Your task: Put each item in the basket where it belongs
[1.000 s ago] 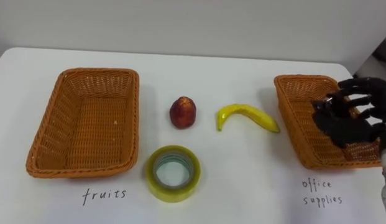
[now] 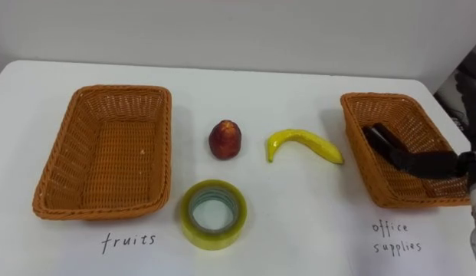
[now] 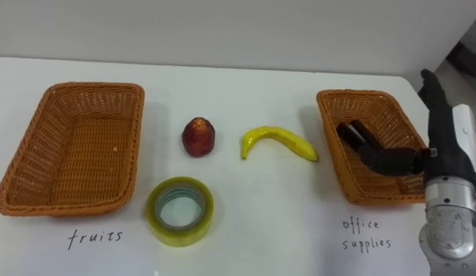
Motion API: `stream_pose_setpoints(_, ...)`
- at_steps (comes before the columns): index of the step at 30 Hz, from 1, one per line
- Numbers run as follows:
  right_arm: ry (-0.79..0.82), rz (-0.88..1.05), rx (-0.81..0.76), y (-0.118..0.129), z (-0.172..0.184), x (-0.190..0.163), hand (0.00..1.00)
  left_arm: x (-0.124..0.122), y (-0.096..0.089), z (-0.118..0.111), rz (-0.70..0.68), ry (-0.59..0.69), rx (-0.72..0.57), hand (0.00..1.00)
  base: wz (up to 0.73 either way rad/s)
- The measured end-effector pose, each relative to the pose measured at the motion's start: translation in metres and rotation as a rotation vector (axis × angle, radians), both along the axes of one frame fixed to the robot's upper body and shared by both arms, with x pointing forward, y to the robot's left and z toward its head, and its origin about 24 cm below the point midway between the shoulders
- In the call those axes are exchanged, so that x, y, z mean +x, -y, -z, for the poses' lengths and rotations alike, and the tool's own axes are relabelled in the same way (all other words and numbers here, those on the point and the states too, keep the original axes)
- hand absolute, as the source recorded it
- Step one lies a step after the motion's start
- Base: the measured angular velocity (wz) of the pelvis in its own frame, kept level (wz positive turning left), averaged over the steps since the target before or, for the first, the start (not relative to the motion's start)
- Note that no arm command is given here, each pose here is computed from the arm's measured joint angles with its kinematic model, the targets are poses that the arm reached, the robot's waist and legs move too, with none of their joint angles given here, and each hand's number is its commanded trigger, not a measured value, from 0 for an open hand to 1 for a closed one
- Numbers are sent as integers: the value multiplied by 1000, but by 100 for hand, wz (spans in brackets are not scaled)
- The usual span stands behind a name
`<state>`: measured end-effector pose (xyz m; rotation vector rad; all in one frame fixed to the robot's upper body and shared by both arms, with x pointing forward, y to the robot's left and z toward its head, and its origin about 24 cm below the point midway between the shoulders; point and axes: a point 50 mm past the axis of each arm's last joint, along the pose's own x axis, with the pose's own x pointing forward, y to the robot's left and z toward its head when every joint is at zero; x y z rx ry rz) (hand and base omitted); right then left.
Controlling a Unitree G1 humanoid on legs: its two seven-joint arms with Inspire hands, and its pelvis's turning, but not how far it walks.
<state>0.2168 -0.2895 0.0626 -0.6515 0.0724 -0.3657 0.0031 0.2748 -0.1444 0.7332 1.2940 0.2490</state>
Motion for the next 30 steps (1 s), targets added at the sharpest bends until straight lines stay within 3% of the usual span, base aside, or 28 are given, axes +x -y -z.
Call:
stream_pose_setpoints(20,-21,-12,19,1,3,1,0,2,0,0,2,6,0,0,0)
stream_pose_setpoints(30,86,-116,152,-15,-18,18,0,4,1,1,9,1,-4,0,1)
